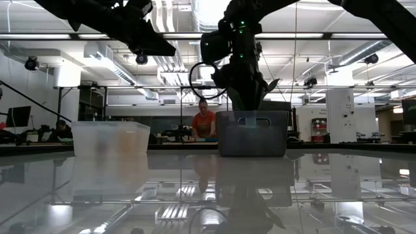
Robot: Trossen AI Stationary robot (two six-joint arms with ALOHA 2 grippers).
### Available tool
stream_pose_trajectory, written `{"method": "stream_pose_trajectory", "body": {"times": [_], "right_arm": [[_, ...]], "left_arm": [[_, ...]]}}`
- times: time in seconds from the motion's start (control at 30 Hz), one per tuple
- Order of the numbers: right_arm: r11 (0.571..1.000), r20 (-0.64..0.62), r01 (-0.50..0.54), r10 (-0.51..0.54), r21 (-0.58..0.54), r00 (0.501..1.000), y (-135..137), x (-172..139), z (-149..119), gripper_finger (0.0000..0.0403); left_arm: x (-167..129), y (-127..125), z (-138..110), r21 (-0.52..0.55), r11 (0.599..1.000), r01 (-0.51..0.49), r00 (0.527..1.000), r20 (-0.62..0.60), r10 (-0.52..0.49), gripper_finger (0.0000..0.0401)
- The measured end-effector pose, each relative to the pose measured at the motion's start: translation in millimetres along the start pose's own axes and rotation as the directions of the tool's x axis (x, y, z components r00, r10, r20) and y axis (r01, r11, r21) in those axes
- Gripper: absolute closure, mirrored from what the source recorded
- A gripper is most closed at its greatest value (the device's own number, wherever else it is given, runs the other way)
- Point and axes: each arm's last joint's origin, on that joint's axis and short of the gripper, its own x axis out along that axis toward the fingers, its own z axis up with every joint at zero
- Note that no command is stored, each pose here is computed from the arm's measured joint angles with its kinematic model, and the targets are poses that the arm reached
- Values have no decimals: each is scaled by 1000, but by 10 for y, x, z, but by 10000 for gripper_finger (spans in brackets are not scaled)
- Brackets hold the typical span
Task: Pick and place medicine bottles into bin by pill shape (circle, oval)
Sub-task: Put the bottom right blue pill bottle into the black bin
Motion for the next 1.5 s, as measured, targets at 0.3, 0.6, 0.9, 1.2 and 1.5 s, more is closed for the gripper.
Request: {"method": "stream_pose_trajectory", "body": {"times": [0.3, 0.6, 0.9, 1.2, 1.5], "right_arm": [[1000, 10, -1, 1, -15, 1000, 0, 0, 10, 291], [1000, 8, -6, 6, -18, 1000, 0, 23, 10, 291], [1000, -36, -26, 26, -3, 999, -11, 253, -32, 291], [1000, -47, -24, 24, 0, 999, -16, 300, -46, 281], [1000, -42, -25, 25, -7, 999, -16, 301, -41, 277]], "left_arm": [[0, 1, 4, 0, 1000, -1, 1000, 4, 1, 201], [0, 6, 20, -1, 1000, -5, 1000, 21, 5, 201], [0, 5, 20, -2, 1000, -5, 1000, 21, 5, 201], [0, 6, 21, -3, 1000, -5, 1000, 21, 5, 201], [0, 6, 21, -3, 1000, -5, 1000, 22, 5, 201]]}}
